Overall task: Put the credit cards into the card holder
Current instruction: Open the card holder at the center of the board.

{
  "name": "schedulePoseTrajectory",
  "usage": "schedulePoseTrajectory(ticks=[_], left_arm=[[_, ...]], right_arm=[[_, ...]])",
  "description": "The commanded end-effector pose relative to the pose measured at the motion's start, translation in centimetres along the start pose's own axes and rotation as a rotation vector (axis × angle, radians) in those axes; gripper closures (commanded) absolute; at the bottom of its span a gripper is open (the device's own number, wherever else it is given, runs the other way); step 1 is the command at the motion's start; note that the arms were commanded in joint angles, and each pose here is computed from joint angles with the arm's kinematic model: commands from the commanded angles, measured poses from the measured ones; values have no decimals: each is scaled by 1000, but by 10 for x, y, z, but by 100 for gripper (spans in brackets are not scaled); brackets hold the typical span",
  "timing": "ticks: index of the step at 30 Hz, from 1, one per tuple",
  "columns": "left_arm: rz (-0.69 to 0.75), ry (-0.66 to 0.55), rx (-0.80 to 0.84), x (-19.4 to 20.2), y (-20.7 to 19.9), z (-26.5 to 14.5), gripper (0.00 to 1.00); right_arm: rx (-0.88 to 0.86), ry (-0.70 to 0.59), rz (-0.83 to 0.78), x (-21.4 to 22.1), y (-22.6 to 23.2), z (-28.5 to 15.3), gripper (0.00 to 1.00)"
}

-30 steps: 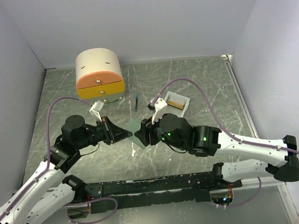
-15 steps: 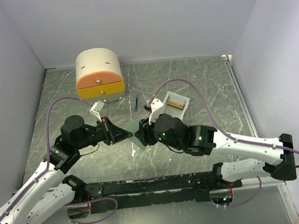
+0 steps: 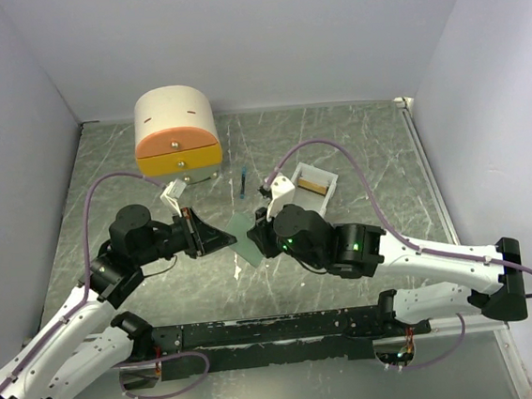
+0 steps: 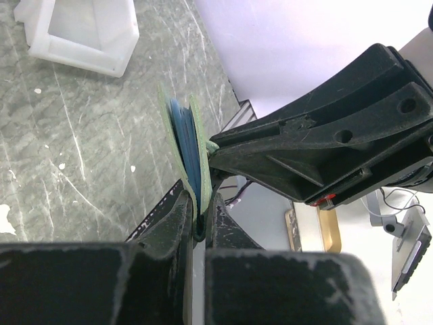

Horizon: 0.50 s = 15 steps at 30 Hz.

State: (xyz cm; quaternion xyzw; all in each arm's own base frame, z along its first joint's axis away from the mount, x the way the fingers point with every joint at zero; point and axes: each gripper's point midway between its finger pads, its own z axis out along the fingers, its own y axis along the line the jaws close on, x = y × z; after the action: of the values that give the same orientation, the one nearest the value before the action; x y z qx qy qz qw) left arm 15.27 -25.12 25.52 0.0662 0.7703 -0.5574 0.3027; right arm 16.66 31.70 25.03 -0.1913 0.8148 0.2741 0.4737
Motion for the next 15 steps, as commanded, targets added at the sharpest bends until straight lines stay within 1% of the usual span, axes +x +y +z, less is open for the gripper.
schedulePoseTrajectory(ticks=[1,3,10,14,15], left_arm=[[61,-18,109,-8,-28,-5,93],[63,-20,104,-9,-27,-5,93],[72,-15,81,-9,-24,-4,93],[71,-14,24,-8,-12,-3,93],[68,-13,11,-8,-9,-3,93]], right_arm=[[88,11,-23,3,-19,-1,95],[100,13,-27,4,-21,-2,100],[119,-13,-14,2,-29,-8,100],[127,-20,-3,2,-32,-11,100],[125,-8,-6,10,-34,-9,100]])
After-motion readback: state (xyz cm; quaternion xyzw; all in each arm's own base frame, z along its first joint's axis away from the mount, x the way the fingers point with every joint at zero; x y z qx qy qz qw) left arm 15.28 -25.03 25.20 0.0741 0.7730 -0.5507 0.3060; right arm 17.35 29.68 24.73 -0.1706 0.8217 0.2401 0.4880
